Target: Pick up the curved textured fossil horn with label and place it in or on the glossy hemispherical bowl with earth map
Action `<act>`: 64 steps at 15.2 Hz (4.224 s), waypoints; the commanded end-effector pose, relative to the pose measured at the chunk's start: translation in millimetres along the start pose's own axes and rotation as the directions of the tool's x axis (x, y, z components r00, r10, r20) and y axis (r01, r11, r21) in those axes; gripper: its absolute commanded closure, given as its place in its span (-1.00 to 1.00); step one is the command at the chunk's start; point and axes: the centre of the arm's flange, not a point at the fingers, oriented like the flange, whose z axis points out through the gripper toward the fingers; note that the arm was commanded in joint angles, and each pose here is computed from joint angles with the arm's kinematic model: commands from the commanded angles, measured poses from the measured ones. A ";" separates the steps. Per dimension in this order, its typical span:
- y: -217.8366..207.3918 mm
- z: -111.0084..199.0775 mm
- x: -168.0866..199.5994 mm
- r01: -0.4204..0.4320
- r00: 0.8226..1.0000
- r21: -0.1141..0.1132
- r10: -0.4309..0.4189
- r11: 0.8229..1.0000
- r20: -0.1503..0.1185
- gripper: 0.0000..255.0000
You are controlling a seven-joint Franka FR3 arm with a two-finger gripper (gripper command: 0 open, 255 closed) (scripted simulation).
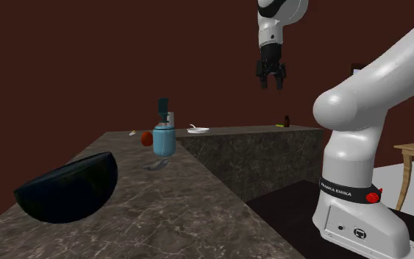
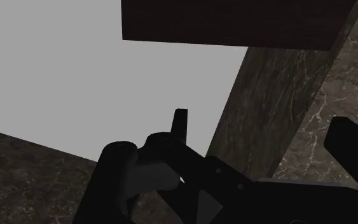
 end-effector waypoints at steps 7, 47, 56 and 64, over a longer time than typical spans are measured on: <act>-20.4 36.2 67.4 0.167 0.986 0.020 -0.167 0.986 0.004 -1.00; -361.1 258.3 316.9 0.929 0.355 0.131 -0.934 0.346 -0.048 -1.00; -363.8 287.4 313.9 0.929 0.355 0.131 -0.934 0.346 -0.048 -1.00; -363.8 287.4 313.9 0.929 0.355 0.131 -0.934 0.346 -0.048 1.00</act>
